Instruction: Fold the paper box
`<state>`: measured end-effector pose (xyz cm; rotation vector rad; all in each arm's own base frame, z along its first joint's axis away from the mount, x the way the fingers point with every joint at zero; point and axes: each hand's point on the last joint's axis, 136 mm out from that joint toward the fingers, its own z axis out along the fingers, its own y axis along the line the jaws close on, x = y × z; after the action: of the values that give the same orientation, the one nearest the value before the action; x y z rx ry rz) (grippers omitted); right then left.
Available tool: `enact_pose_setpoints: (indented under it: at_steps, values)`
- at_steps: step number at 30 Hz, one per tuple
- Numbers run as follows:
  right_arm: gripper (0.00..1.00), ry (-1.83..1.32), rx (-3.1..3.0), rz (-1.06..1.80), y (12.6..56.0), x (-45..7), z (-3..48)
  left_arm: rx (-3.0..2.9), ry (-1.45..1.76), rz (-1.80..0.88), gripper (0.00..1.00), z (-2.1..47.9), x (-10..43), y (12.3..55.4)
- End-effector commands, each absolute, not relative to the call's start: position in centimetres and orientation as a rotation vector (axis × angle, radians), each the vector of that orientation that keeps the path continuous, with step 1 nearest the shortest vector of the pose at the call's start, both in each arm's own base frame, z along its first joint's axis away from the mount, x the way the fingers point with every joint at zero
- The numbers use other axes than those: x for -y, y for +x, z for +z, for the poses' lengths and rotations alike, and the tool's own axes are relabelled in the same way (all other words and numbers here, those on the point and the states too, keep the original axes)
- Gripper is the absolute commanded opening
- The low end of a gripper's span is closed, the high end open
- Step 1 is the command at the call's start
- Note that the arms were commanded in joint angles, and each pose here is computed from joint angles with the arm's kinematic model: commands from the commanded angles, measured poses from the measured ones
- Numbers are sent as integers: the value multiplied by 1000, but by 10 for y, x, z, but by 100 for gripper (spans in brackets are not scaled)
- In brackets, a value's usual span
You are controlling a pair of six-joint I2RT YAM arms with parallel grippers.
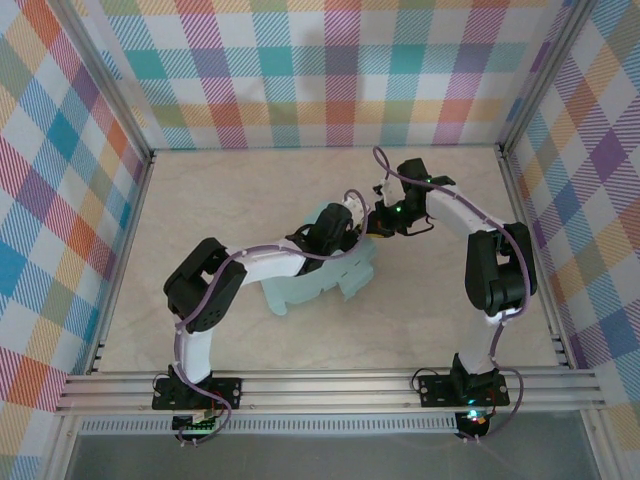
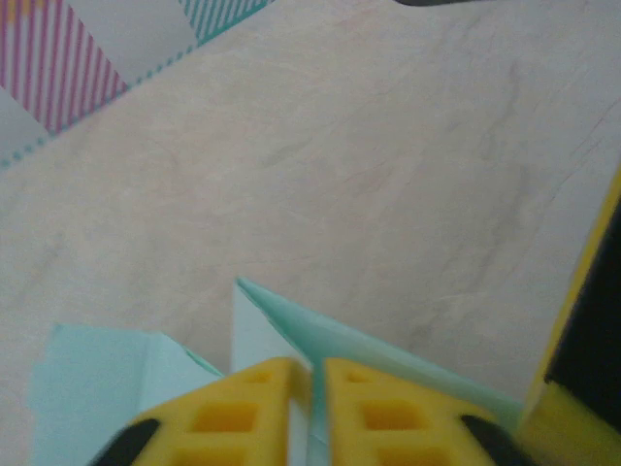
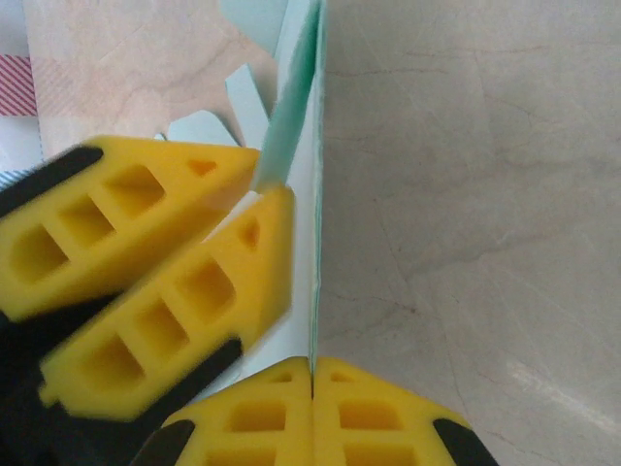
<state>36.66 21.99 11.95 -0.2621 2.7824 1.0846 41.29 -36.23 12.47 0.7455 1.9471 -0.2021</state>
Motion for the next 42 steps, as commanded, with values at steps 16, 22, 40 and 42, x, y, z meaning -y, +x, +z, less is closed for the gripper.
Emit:
enact_pose_setpoints:
  at_steps: [16,22,40,42]
  values:
    - [0,-529,-2550,1077,380,-212,166,-1996,491,-855,76,166,240,407]
    - [0,-660,-2503,1149,367,-214,177,-2078,556,-857,75,131,219,404]
    - [0,-690,-2542,1191,356,-211,172,-2157,643,-928,34,90,229,413]
    - [0,-677,-2548,1193,358,-211,171,-2142,665,-957,30,96,232,409]
